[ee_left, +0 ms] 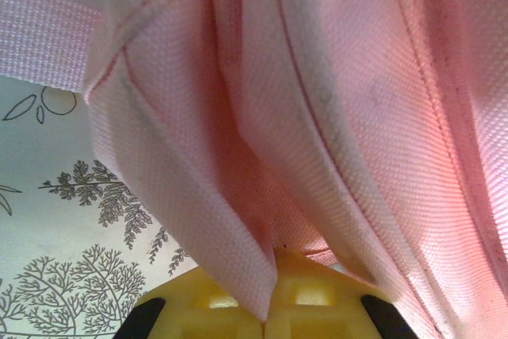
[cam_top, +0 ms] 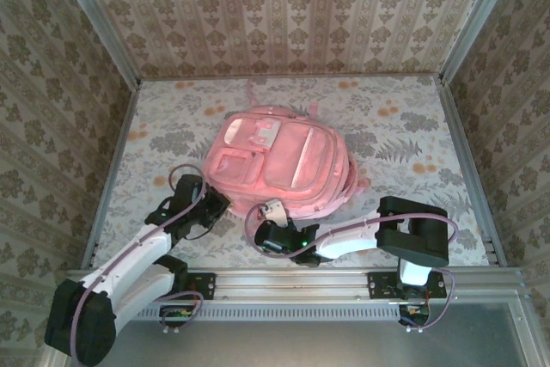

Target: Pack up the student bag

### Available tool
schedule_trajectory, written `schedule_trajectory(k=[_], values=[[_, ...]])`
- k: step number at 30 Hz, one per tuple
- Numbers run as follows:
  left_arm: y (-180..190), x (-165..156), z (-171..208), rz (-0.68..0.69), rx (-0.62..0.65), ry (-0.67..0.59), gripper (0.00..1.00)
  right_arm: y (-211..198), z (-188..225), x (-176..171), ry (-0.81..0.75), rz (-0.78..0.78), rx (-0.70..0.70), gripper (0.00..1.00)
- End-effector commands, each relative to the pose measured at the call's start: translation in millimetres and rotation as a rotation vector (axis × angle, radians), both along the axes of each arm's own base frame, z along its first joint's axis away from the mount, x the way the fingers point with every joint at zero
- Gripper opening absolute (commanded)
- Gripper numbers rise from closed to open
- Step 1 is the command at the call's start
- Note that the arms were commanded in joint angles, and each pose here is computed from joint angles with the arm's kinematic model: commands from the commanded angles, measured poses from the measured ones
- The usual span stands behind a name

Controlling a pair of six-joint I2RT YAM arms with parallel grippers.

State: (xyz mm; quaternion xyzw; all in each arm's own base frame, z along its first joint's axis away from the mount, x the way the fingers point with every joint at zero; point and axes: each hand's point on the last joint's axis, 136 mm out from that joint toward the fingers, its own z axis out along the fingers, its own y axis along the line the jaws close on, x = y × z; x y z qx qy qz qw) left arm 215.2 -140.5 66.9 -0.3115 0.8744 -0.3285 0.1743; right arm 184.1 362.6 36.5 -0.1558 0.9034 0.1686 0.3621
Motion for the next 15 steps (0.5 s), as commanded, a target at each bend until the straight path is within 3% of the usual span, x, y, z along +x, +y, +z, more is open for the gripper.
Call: schedule_trajectory(k=[1,15], values=[[18.2,22.1,15.3,0.062,0.074,-0.076,0.0,-16.2,8.1,0.0,-0.018,-0.013,-0.026,0.0],[31.1,34.9,21.9,0.092,0.082,-0.083,0.0,-41.4,5.8,-3.2,0.081,0.029,-0.047,0.0]])
